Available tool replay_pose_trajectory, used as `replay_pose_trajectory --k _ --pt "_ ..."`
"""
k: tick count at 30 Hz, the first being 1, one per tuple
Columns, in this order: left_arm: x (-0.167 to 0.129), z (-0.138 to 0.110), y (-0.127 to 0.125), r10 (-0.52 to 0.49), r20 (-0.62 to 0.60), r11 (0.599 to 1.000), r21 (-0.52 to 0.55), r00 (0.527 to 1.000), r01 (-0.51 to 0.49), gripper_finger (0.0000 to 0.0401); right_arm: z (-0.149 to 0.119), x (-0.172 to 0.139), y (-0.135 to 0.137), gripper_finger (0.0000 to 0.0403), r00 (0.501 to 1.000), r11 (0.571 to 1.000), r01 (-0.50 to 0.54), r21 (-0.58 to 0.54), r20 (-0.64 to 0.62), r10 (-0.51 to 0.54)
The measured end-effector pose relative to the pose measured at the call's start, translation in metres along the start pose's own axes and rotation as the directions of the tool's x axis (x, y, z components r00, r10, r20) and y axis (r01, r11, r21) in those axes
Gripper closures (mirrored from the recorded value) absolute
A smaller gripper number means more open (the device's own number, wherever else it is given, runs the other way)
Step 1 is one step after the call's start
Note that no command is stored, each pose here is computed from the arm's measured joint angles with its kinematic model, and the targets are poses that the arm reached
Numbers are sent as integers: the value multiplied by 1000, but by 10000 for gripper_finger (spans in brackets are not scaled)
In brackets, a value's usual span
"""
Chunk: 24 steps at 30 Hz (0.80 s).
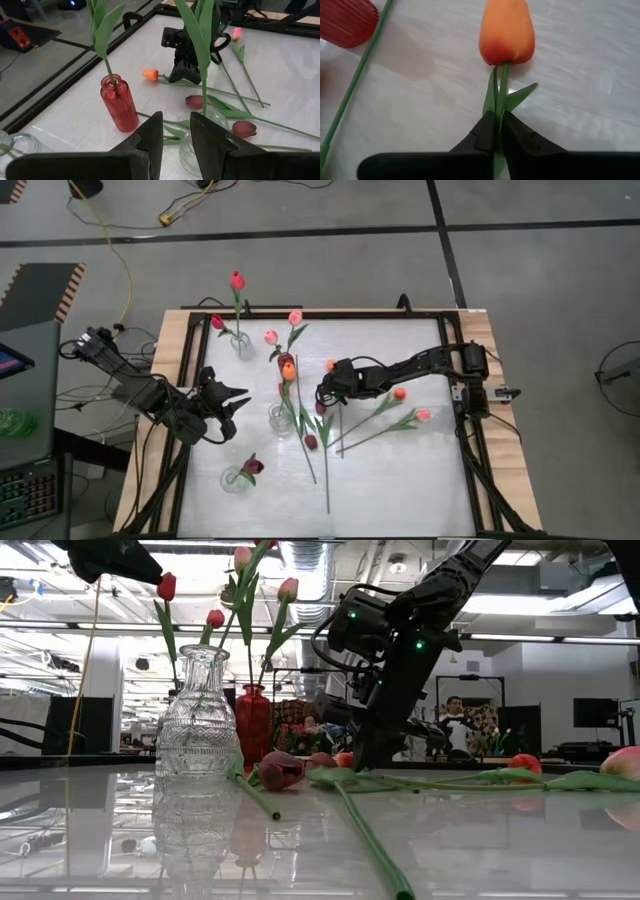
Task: Sort flowers into vase by color
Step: Put the orange tulip into the middle transparent vase
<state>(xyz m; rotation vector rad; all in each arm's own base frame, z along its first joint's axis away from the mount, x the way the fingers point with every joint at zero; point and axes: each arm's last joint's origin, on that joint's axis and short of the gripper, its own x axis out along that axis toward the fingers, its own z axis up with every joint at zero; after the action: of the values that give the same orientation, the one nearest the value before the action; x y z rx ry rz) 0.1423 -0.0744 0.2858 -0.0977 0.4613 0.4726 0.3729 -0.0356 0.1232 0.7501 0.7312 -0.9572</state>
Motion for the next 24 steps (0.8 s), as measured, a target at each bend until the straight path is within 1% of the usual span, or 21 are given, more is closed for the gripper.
replay_pose_trajectory --k 7,10,13,17,24 --pt "0 0 0 0 0 1000 0 1000 0 315 0 0 0 355 1000 1000 -1 -3 -1 1" --pt "0 0 0 0 0 1000 0 1000 0 315 1 -2 0 355 1000 1000 -3 -23 0 3" --pt "0 0 0 0 0 1000 0 1000 0 315 5 -10 -1 355 1000 999 1 -34 14 -1" --pt "0 0 0 1 0 1000 1 1000 -1 315 14 -25 0 356 999 997 -22 -70 43 25" --pt "0 0 0 4 2 1000 2 1000 -4 315 35 -63 -2 356 986 993 -24 -117 160 43"
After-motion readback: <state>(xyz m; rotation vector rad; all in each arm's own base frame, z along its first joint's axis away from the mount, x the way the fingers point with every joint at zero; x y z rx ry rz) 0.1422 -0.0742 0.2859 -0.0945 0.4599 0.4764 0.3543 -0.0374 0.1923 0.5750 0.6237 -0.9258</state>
